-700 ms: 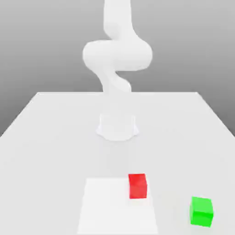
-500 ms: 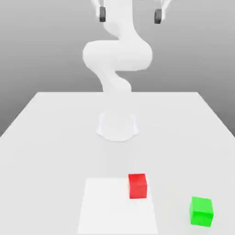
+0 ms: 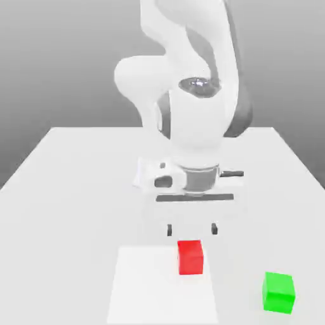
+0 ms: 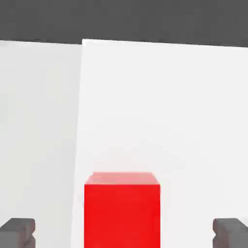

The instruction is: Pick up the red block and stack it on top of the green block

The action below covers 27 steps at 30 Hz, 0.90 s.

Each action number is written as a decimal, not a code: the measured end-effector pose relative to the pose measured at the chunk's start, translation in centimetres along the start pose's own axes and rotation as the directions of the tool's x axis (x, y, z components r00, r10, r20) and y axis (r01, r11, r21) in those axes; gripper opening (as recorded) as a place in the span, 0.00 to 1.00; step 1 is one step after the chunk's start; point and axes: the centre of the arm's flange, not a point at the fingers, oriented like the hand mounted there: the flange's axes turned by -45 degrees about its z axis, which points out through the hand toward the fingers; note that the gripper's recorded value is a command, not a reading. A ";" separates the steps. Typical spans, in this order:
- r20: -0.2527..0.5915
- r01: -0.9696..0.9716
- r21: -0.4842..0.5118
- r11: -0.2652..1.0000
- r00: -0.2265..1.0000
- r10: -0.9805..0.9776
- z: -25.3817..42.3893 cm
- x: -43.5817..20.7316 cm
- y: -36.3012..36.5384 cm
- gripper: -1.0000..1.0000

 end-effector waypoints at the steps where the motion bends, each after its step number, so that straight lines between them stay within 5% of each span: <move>1: 0.001 0.000 0.001 1.000 1.000 0.000 0.9 0.0 0.0 0.50; 4: 0.004 0.001 0.001 1.000 1.000 -0.001 3.5 -0.2 0.0 0.50; 5: 0.005 0.002 0.000 1.000 1.000 -0.002 4.3 -0.3 0.0 0.00; 21: 0.008 -0.023 -0.001 1.000 1.000 0.023 -1.8 0.4 -0.4 0.00; 27: 0.015 -0.065 0.000 0.998 0.998 0.065 -3.1 3.8 -6.9 0.00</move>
